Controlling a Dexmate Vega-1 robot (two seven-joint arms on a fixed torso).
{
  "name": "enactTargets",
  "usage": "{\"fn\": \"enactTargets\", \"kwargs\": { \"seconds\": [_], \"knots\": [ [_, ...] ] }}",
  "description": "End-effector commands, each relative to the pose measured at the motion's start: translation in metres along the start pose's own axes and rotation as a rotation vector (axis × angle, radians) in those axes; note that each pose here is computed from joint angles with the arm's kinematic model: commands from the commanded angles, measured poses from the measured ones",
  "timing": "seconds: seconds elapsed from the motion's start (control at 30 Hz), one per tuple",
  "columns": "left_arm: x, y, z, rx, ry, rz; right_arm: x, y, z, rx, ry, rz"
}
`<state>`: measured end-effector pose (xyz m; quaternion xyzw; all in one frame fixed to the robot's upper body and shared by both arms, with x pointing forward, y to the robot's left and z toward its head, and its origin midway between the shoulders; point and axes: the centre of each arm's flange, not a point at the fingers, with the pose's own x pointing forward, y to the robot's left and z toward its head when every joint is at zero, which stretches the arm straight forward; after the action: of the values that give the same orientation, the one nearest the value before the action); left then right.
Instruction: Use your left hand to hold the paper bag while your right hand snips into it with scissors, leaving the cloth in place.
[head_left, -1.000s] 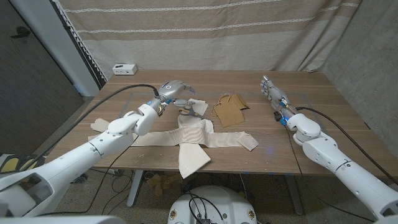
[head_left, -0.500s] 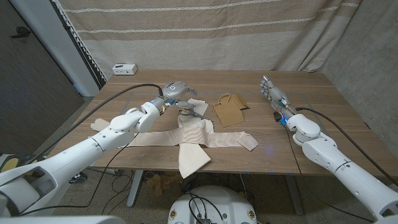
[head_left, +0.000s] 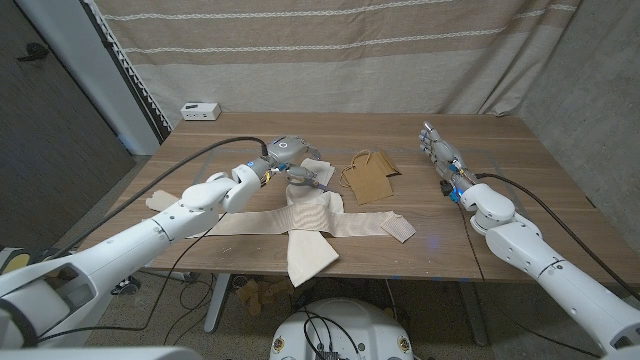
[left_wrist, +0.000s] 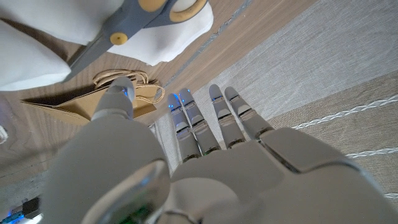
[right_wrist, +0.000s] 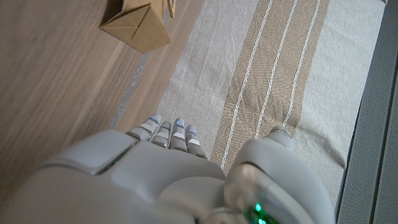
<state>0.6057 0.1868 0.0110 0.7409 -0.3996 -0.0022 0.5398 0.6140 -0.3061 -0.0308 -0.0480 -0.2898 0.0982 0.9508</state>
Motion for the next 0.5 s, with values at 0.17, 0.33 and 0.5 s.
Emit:
{"fn": "enactTargets", "kwargs": {
  "seconds": [0.17, 0.33, 0.5],
  "knots": [
    [0.0048, -0.0083, 0.0063, -0.007, -0.047, -0.075, -0.0004, 0.0004, -0.0010, 0.003, 0.002, -0.002],
    [0.0051, -0.0077, 0.0086, -0.002, -0.055, -0.076, -0.0019, -0.0007, -0.0003, 0.002, 0.001, -0.007],
    [0.0074, -0.0113, 0.0101, -0.001, -0.058, -0.088, -0.0025, -0.0011, -0.0002, -0.003, 0.000, -0.003]
  ]
}}
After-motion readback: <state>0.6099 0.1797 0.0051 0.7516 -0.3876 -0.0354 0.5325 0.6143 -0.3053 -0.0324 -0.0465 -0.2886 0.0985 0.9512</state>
